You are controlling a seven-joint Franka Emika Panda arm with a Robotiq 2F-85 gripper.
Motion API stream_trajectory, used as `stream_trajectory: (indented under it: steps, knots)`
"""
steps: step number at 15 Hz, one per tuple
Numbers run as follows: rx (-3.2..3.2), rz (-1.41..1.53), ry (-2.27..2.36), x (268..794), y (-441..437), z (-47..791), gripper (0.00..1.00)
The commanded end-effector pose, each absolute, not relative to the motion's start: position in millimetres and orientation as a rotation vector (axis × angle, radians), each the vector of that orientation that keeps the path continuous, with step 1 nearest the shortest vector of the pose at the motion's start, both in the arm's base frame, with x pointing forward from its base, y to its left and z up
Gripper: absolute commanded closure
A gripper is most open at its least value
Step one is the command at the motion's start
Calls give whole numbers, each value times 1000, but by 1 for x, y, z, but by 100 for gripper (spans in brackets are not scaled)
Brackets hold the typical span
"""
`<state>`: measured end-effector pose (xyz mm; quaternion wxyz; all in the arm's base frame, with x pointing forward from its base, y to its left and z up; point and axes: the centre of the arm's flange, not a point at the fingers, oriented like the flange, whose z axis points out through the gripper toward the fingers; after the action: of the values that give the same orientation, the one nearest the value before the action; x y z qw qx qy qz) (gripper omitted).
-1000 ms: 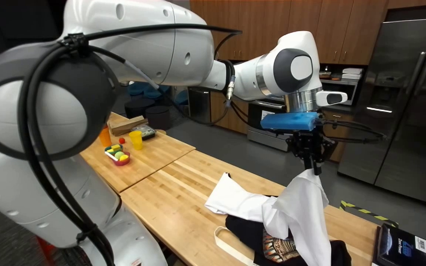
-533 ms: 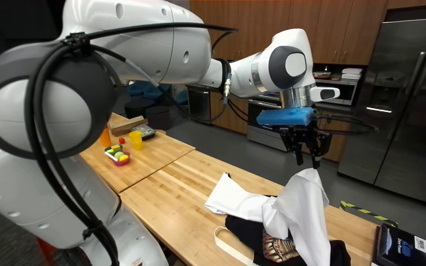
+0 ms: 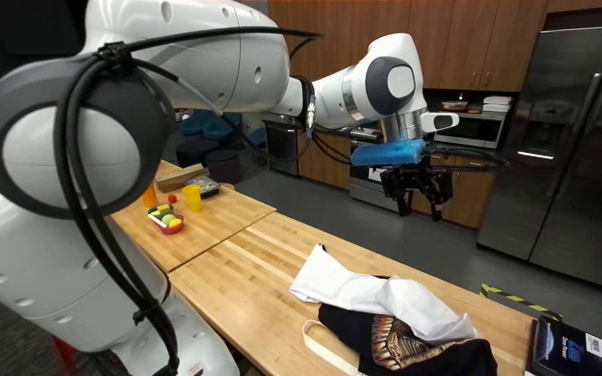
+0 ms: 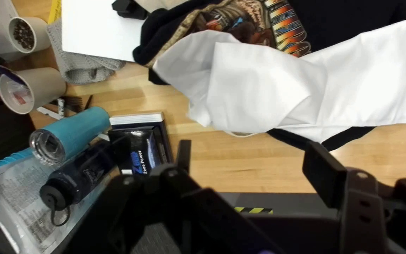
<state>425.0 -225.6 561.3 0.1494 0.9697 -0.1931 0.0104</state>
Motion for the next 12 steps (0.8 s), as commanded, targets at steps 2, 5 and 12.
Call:
stream_trajectory:
  steps: [2, 5, 12]
  knots:
    - [2814, -255, -466, 466, -190, 501, 0]
    - [2762, -383, -425, 482, -193, 462, 0]
    - [2650, -309, -479, 497, -289, 442, 0]
